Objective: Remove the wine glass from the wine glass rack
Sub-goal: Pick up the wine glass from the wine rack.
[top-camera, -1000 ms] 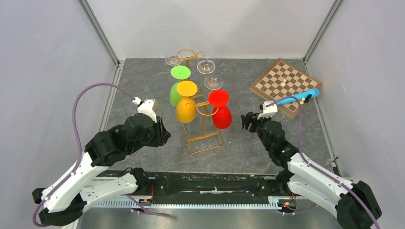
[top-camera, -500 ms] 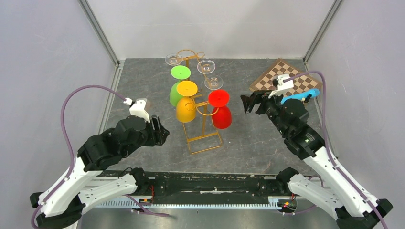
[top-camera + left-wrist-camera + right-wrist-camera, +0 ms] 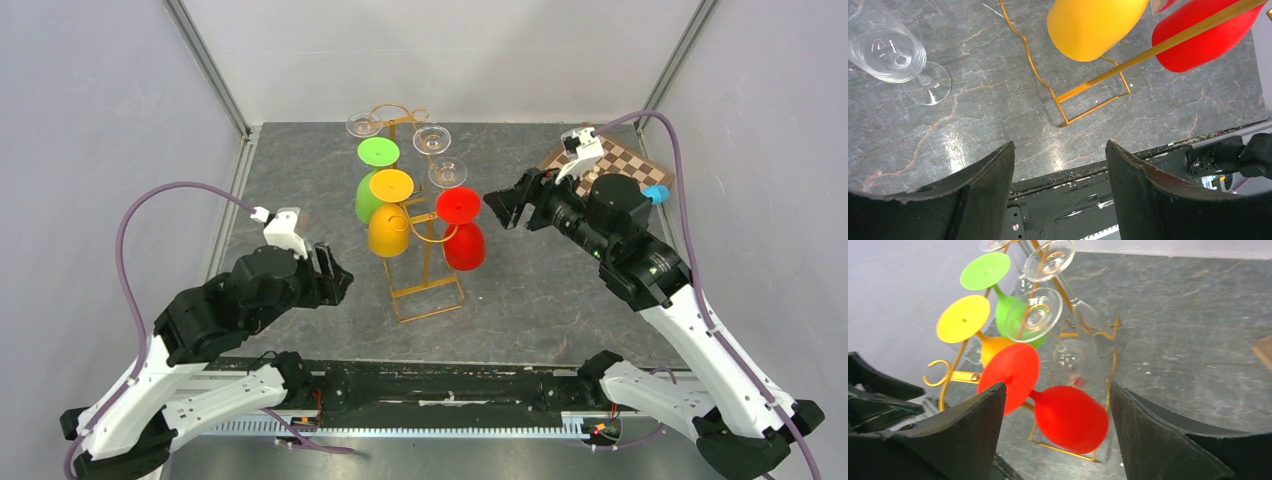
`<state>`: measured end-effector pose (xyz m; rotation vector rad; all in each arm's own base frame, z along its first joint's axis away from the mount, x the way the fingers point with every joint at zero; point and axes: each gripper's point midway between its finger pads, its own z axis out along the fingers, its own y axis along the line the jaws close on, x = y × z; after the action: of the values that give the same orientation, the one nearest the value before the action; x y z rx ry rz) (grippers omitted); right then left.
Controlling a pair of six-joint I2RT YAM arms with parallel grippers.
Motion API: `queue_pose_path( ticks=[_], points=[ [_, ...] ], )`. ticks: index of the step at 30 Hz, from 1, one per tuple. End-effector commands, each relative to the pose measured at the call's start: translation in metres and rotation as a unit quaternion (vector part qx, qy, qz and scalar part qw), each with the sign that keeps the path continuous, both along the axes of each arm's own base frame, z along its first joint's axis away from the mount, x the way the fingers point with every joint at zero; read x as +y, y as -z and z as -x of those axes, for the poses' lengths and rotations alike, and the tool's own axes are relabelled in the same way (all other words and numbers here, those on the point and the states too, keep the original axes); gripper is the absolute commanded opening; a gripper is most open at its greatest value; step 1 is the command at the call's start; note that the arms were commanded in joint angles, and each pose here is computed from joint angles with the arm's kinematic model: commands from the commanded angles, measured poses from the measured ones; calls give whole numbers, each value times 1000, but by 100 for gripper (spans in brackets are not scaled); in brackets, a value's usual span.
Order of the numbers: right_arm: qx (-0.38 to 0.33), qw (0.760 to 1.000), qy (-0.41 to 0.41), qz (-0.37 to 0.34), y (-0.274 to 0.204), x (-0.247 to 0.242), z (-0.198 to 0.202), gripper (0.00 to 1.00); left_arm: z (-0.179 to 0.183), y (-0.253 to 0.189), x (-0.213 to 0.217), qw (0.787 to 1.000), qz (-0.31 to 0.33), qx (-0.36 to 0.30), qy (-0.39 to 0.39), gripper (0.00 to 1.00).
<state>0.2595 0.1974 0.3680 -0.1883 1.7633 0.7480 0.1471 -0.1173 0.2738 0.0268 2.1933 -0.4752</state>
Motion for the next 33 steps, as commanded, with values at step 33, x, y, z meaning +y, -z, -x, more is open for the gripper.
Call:
queue_pose_path(
  ticks=[33],
  points=[
    [115, 979, -98, -139, -3, 51, 18, 51, 6, -19, 15, 999, 32, -44, -6, 73]
  ],
)
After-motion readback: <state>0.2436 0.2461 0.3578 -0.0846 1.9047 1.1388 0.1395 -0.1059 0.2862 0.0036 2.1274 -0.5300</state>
